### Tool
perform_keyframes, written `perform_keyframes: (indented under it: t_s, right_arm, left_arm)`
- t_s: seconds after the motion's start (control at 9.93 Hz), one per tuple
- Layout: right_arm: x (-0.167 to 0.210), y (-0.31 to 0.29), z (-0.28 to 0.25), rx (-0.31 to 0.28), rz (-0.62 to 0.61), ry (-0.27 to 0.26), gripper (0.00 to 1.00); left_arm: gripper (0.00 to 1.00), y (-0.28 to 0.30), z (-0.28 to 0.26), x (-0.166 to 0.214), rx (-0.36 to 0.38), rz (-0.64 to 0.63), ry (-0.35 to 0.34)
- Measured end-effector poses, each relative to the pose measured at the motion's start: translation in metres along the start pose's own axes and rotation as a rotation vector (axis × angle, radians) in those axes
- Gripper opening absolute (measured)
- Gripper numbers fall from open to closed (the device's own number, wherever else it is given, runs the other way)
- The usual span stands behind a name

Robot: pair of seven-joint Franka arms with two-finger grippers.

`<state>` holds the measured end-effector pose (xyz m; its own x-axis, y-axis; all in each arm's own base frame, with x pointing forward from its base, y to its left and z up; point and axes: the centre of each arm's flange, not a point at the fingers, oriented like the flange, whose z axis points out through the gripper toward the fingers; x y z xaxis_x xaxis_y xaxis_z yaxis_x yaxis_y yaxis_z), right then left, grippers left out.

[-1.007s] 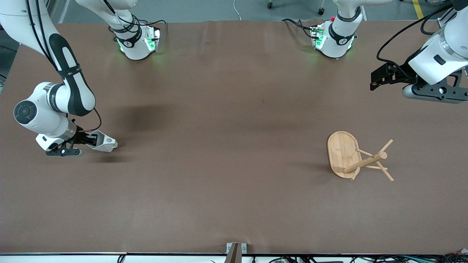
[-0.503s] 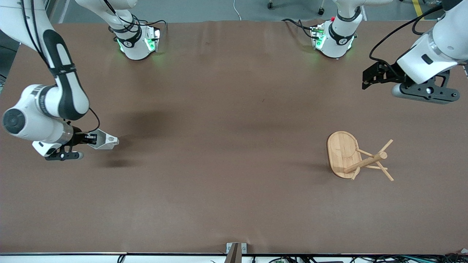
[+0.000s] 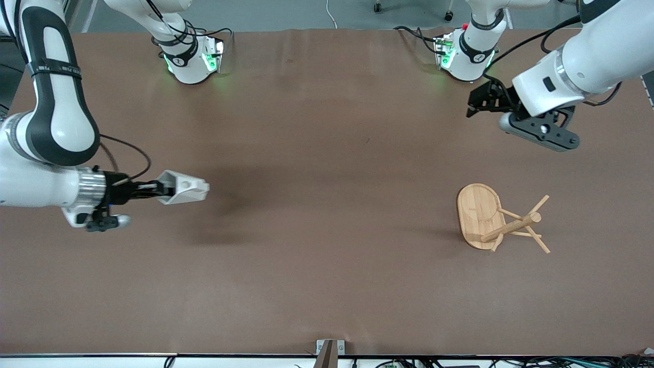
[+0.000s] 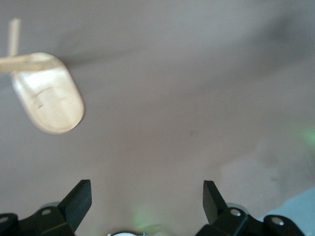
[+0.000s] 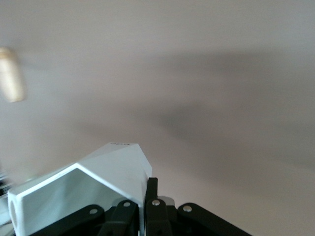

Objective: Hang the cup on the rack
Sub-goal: 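Carry the cup toward the middle while the left gripper reaches it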

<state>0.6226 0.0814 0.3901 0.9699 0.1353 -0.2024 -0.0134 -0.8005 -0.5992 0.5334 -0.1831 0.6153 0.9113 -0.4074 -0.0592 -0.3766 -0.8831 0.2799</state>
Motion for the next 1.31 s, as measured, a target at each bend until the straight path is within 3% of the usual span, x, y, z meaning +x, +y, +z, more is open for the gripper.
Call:
perform_keyframes:
  t_s: [0.3, 0.5, 0.7, 1.11, 1.31]
  right_arm:
    - [-0.003, -0.095, 0.067, 0.32, -0.034, -0.101, 0.05]
    - [-0.007, -0.134, 0.106, 0.449, -0.034, -0.169, 0.05]
    - [-0.013, -0.16, 0.126, 0.512, -0.04, -0.199, 0.05]
    - [-0.018, -0.182, 0.133, 0.599, -0.033, -0.222, 0.05]
    - [-0.025, -0.201, 0.145, 0.626, -0.027, -0.25, 0.05]
  left_arm:
    - [1.0, 0.075, 0.017, 0.022, -0.063, 0.297, 0.1]
    - [1.0, 0.122, 0.034, 0.036, -0.11, 0.386, 0.161]
    - [1.0, 0.154, 0.046, 0.039, -0.129, 0.432, 0.193]
    - [1.0, 0.18, 0.078, 0.051, -0.158, 0.471, 0.186]
    - [1.0, 0.201, 0.084, 0.055, -0.166, 0.497, 0.234]
